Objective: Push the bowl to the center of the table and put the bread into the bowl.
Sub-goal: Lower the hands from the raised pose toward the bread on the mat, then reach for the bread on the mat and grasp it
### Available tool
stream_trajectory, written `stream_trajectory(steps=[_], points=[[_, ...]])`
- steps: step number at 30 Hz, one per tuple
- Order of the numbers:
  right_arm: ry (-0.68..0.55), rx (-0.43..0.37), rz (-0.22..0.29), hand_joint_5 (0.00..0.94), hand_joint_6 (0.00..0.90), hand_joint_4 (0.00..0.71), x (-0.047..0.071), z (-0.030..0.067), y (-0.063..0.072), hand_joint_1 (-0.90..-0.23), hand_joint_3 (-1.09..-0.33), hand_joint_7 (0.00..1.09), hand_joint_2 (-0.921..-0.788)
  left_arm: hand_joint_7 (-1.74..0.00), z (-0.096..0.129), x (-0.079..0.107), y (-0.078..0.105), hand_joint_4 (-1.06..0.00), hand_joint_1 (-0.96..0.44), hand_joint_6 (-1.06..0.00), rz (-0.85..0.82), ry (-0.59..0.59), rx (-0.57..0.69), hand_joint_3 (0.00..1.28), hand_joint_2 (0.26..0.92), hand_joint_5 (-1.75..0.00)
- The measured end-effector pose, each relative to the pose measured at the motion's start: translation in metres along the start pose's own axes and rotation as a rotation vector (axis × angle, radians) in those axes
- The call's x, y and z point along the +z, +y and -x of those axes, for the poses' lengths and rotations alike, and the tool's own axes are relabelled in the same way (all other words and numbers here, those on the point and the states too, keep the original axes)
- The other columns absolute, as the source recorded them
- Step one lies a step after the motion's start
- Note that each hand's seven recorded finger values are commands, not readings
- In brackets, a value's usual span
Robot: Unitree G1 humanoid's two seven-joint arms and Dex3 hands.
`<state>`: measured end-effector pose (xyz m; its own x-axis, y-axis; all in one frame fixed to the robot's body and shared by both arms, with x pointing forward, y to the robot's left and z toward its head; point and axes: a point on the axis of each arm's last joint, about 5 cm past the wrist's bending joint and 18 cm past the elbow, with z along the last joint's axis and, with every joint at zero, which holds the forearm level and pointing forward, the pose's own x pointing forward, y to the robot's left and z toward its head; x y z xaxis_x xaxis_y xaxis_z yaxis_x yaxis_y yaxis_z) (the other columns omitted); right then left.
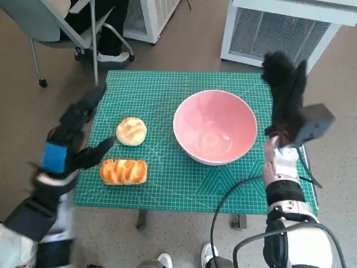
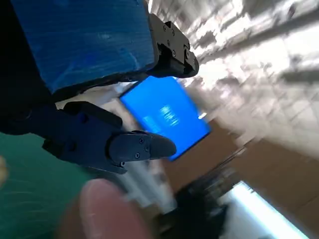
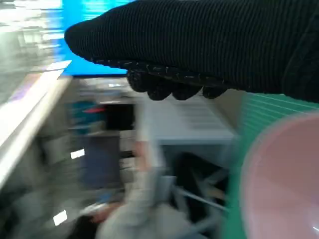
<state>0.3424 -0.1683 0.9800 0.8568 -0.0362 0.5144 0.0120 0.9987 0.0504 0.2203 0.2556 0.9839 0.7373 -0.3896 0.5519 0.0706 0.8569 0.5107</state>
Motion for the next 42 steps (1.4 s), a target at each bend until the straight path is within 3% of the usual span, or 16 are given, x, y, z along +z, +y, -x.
stream_trajectory(steps=[7, 15, 27, 36, 42], points=[[-0.294, 0.147, 0.056, 0.008, 0.04, 0.253, 0.021, -0.0001, 0.001, -0.532, -0.842, 0.54, -0.921, -0.06, 0.006, 0.013, 0.024, -0.32, -0.48, -0.35, -0.132, 0.083, -0.182, 0.17, 0.921, 0.0], [-0.496, 0.271, 0.08, 0.012, 0.008, 0.277, 0.036, 0.0104, 0.003, -0.532, -0.825, 0.62, -0.921, -0.05, 0.014, 0.016, 0.029, -0.31, -0.5, -0.36, -0.233, 0.154, -0.279, 0.16, 0.921, 0.0], [-0.592, 0.353, 0.102, 0.009, -0.001, 0.278, 0.046, 0.0277, 0.001, -0.555, -0.822, 0.66, -0.921, -0.04, 0.026, 0.015, 0.029, -0.3, -0.49, -0.36, -0.337, 0.248, -0.378, 0.16, 0.921, 0.0], [-0.59, 0.364, 0.118, 0.009, -0.001, 0.279, 0.046, 0.0319, 0.001, -0.55, -0.827, 0.66, -0.921, -0.04, 0.025, 0.014, 0.021, -0.29, -0.48, -0.36, -0.365, 0.278, -0.441, 0.15, 0.921, 0.0], [-0.566, 0.37, 0.128, 0.008, -0.001, 0.279, 0.044, 0.0332, 0.002, -0.551, -0.829, 0.66, -0.921, -0.01, 0.02, 0.017, 0.013, -0.24, -0.49, -0.34, -0.428, 0.37, -0.553, 0.08, 0.921, 0.0]])
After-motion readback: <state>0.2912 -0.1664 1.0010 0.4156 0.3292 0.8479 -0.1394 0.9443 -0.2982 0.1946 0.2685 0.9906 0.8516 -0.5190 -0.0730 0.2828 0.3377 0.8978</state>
